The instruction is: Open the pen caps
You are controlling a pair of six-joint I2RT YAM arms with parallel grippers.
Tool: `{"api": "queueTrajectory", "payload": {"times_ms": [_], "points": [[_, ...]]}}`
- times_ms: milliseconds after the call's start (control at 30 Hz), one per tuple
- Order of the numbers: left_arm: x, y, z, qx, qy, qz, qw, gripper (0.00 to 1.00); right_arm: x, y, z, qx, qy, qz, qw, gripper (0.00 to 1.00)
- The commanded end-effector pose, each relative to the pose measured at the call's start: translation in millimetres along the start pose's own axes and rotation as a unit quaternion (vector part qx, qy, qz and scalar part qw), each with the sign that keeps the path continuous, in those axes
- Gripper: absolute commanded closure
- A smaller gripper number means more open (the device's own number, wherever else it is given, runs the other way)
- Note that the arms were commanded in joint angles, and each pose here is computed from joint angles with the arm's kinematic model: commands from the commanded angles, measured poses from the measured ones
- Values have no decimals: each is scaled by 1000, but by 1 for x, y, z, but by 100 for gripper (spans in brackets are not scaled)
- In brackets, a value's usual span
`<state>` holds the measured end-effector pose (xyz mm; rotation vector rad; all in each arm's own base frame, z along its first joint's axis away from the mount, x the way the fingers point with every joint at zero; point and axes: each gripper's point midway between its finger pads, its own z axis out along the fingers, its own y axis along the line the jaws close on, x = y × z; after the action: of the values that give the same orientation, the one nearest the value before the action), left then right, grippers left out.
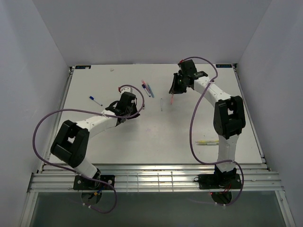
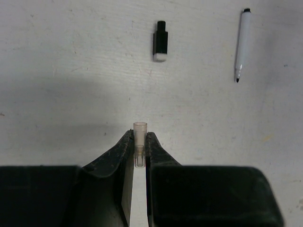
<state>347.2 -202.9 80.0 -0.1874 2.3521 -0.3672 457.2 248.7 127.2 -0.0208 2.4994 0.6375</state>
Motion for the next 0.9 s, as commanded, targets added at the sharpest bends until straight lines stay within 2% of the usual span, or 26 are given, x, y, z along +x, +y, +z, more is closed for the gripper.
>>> {"api": "queueTrajectory", "payload": {"times_ms": [0, 33, 233, 433, 667, 867], "points": [[-34, 0, 17, -5, -32, -7, 999, 100, 12, -12, 8, -10, 29, -33, 999, 92], [-47, -1, 21, -3, -39, -10, 999, 100, 13, -14, 10, -13, 34, -36, 999, 92], [-53, 17, 56, -2, -13, -18, 1000, 100, 24, -31, 31, -15, 59, -33, 998, 92], [-59, 15, 78, 31, -4, -15, 999, 100, 30, -41, 51, -15, 74, -27, 997, 92], [-58, -2, 97, 72, 13, -1, 997, 100, 33, -46, 63, -20, 80, -22, 996, 91], [-47, 3, 108, 59, 33, -12, 998, 98, 37, -48, 68, -23, 85, -20, 996, 87]]}}
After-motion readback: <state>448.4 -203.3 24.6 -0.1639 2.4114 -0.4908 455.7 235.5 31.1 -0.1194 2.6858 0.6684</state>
